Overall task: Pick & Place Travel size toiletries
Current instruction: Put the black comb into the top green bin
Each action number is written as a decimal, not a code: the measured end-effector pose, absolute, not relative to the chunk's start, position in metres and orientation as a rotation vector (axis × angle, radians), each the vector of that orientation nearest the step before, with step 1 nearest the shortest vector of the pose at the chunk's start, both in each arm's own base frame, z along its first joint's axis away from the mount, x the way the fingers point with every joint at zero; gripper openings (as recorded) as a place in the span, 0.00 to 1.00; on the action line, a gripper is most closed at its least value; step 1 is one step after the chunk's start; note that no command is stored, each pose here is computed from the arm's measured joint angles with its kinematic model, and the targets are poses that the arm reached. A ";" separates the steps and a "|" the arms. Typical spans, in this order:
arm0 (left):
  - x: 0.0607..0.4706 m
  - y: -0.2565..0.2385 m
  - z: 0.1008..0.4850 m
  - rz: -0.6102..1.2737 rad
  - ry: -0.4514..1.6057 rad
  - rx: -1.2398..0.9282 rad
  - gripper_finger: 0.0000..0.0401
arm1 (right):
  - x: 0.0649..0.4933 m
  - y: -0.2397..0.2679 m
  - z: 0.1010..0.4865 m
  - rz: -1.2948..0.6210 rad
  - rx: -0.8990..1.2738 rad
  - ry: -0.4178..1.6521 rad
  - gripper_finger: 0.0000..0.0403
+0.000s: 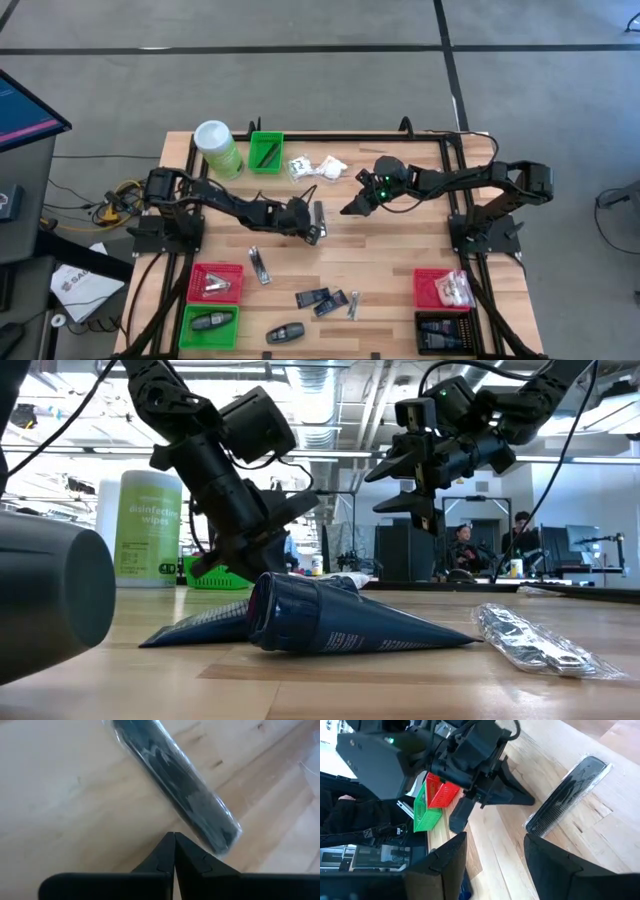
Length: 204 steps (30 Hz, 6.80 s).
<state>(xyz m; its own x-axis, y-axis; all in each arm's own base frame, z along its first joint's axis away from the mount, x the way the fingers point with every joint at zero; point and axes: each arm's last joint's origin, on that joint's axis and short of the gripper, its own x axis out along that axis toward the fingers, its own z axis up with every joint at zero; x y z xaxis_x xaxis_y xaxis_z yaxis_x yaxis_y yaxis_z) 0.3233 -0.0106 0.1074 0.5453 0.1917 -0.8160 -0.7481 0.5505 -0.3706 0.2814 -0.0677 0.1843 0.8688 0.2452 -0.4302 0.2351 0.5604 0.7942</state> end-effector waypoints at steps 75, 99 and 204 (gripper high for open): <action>0.334 0.016 0.105 0.371 0.809 -0.657 0.00 | 0.292 0.015 0.177 -0.298 1.127 0.493 0.56; 0.375 0.000 0.095 0.261 0.755 -0.756 0.00 | 0.289 0.027 0.174 -0.256 1.106 0.567 0.56; 0.372 0.014 0.105 0.272 0.823 -0.785 0.00 | 0.282 -0.002 0.163 -0.221 0.761 0.720 0.56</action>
<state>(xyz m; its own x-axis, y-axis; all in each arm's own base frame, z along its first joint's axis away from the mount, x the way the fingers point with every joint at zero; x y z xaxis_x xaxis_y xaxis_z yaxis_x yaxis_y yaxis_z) 0.3723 0.0143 0.1048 0.6649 -0.0737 -0.7433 -0.5020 0.6928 -0.5177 0.2815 -0.0024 0.1626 0.7425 0.0680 -0.6664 0.4296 0.7150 0.5516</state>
